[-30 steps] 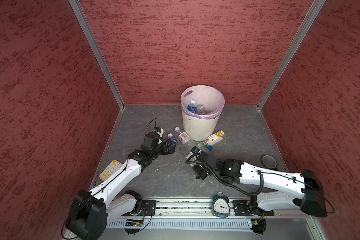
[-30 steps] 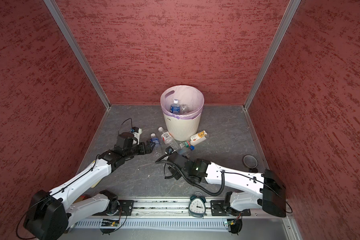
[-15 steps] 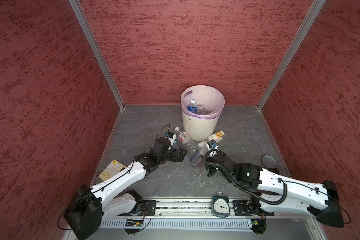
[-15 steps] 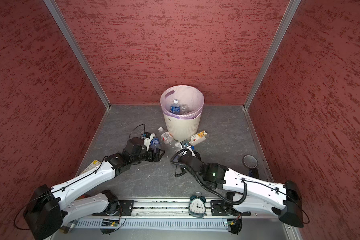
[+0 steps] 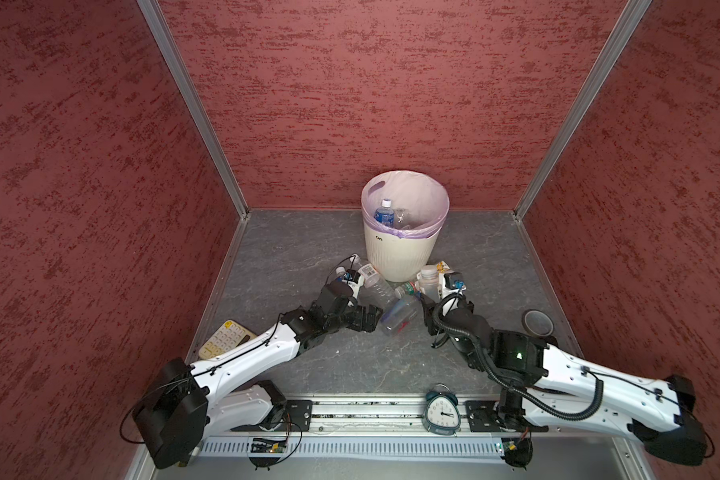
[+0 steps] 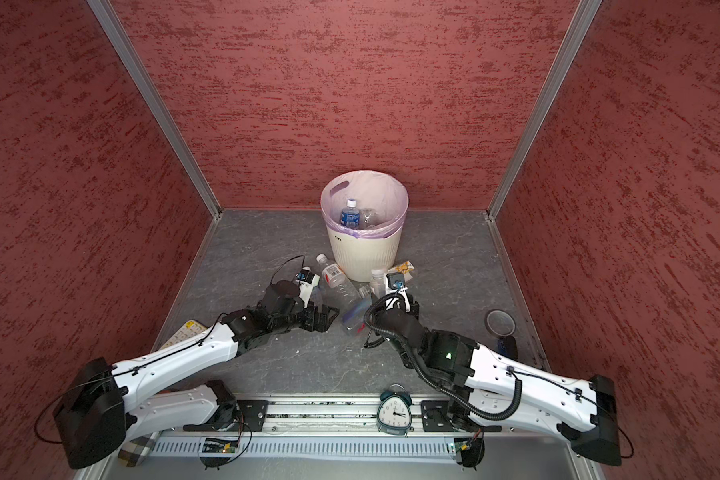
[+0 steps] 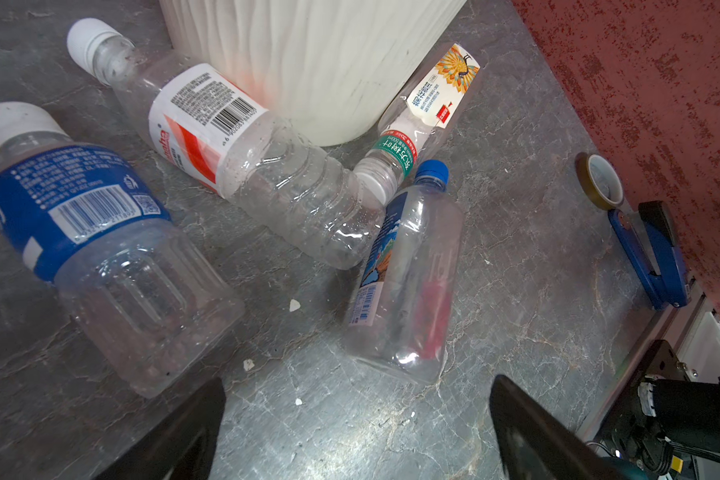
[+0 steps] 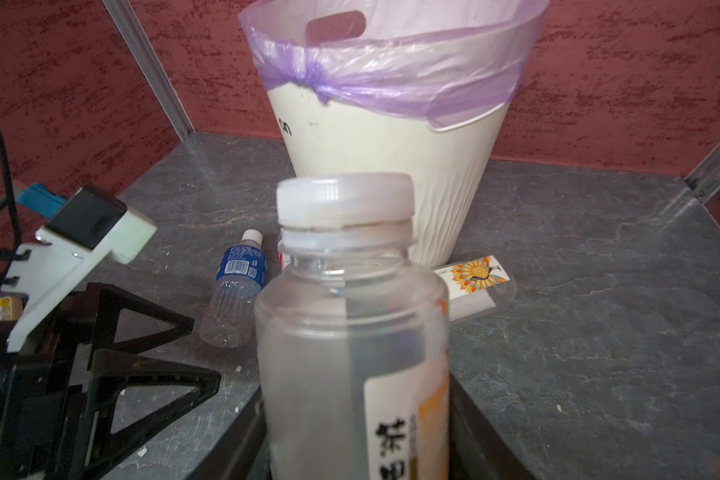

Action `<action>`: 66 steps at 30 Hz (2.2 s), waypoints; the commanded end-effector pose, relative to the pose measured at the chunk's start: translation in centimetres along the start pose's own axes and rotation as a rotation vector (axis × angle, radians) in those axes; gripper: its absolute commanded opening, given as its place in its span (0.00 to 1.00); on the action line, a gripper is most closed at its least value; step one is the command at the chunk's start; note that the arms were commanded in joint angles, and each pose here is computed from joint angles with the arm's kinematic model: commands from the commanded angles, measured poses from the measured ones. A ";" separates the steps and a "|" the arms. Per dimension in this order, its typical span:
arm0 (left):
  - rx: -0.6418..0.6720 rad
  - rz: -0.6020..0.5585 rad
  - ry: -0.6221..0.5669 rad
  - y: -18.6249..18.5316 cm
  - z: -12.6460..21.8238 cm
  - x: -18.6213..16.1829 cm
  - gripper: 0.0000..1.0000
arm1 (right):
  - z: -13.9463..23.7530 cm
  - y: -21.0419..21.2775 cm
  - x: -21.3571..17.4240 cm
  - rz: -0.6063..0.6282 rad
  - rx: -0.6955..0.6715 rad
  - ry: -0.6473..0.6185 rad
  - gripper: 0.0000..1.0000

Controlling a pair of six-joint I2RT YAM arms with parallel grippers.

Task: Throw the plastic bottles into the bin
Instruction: 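Close the right gripper on the bottle and lift it toward the bin, then open the right gripper over the bin to drop the bottle, then draw the right gripper back from the bin while the left gripper lowers toward the pile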

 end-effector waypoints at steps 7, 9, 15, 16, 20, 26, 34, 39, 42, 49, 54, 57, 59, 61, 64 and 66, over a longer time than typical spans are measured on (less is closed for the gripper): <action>-0.014 -0.025 -0.035 -0.6 0.0 0.6 0.99 | 0.3 -1.3 11.0 -0.076 -0.070 -0.220 0.46; -0.012 -0.020 -0.041 -0.4 0.1 0.6 0.99 | -0.7 -1.8 13.9 -0.080 -0.078 -0.246 0.45; -0.004 0.002 -0.053 0.0 0.6 0.2 0.99 | -7.9 -4.4 23.0 -0.104 -0.086 -0.258 0.45; -0.005 0.004 -0.058 0.0 0.8 0.2 0.99 | -9.2 -4.7 24.3 -0.101 -0.084 -0.260 0.48; 0.005 0.016 -0.067 0.3 1.5 0.1 0.99 | -15.9 -5.6 25.0 -0.100 -0.095 -0.178 0.84; 0.035 0.024 -0.084 1.1 2.9 -0.1 0.99 | -16.1 -6.6 26.5 -0.113 -0.107 -0.198 0.96; 0.061 0.013 -0.082 1.5 2.8 0.5 0.99 | -11.4 -7.3 27.8 -0.132 -0.088 -0.249 0.96; 0.066 -0.009 -0.070 1.1 2.3 1.3 1.00 | -9.0 -8.2 26.3 -0.147 -0.102 -0.250 0.96; 0.054 -0.027 -0.060 0.6 2.0 1.6 0.99 | -7.7 -8.7 25.0 -0.159 -0.110 -0.245 0.96; 0.027 -0.051 -0.032 -0.6 0.8 2.3 0.99 | -6.6 -9.9 20.4 -0.182 -0.148 -0.189 0.96; 0.017 -0.080 0.002 -1.5 -0.5 2.4 1.00 | -6.1 -10.6 17.0 -0.198 -0.172 -0.147 0.96; 0.034 -0.088 0.039 -1.6 -1.6 2.1 0.99 | -5.8 -10.9 15.2 -0.202 -0.186 -0.123 0.96; 0.038 -0.094 0.059 -1.8 -2.3 1.8 0.99 | -5.7 -11.1 14.1 -0.204 -0.192 -0.109 0.96; 0.034 -0.104 0.074 -2.2 -2.9 1.4 0.99 | -5.6 -11.3 13.1 -0.201 -0.198 -0.095 0.96; 0.033 -0.119 0.091 -2.7 -3.6 1.1 0.99 | -5.4 -11.7 11.5 -0.197 -0.212 -0.071 0.96; 0.036 -0.130 0.101 -3.0 -4.1 1.0 1.00 | -5.3 -11.9 10.6 -0.199 -0.219 -0.054 0.97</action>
Point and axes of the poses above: each gripper's point midway between its finger pads, its own z axis back along the fingers, its own y axis along the line the jaws close on, x = y × z, the point moved 1 cm from there along z, back along the fingers, and after that the axes turned 7 degrees about z, right-handed, at the moved point
